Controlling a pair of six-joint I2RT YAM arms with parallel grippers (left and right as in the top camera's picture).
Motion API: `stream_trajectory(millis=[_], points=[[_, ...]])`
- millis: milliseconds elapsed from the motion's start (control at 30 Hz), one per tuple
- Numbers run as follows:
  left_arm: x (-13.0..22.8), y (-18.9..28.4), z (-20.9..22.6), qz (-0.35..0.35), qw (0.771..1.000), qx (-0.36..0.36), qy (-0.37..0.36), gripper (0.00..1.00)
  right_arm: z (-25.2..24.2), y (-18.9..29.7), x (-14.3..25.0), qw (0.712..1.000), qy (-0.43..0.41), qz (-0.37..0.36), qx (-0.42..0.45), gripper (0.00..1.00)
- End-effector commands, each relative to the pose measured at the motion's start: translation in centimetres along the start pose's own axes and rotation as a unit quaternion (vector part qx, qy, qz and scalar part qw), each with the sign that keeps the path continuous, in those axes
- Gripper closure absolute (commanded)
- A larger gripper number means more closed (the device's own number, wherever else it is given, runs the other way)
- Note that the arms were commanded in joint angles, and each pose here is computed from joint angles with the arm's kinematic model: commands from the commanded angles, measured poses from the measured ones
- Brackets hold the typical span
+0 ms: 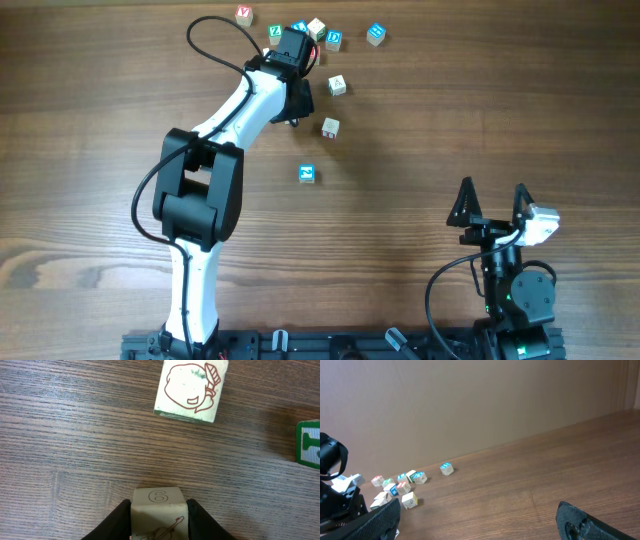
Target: Form a tower
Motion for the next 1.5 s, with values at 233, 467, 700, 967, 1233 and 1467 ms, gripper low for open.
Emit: stream_trajectory(millis=[233, 467, 700, 967, 1233, 1467], points=[[-2.3, 10.0, -0.4, -0.059, 0.997, 0.041, 0.006, 0.79, -0.3, 0.0, -0.2, 1.0, 0.007, -0.006, 0.008, 0.0], [0.2, 17.8, 1.1, -0.033, 0.997, 0.073, 0.003, 0.81, -0.3, 0.0, -0.2, 1.0, 0.007, -0.006, 0.008, 0.01], [7.0, 14.0, 0.6, 0.053, 0.997, 0.043, -0.038, 0.8, -0.3, 0.0, -0.2, 1.0, 0.007, -0.006, 0.008, 0.0], [11.1, 9.4, 0.5, 0.069, 0.996, 0.036, -0.048, 0.82, -0.3, 0.0, -0.2, 1.0, 0.007, -0.006, 0.008, 0.0], [12.4, 7.9, 0.6, 0.068, 0.995, 0.035, -0.056, 0.83, -0.3, 0.0, -0.2, 1.0, 0.007, -0.006, 0.008, 0.0], [12.7, 7.2, 0.7, 0.065, 0.996, 0.038, -0.057, 0.83, -0.3, 0.0, -0.2, 1.0, 0.008, -0.006, 0.008, 0.0]])
Point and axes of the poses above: each gripper's point midway between its finger pads, its own y axis back along the fingers, its own z axis along the line the jaws close on, x = y × z, the point moved 2 cm from there along y, back along the fingers, and after that the axes turned 7 degrees about y, right-handed, at the moved point
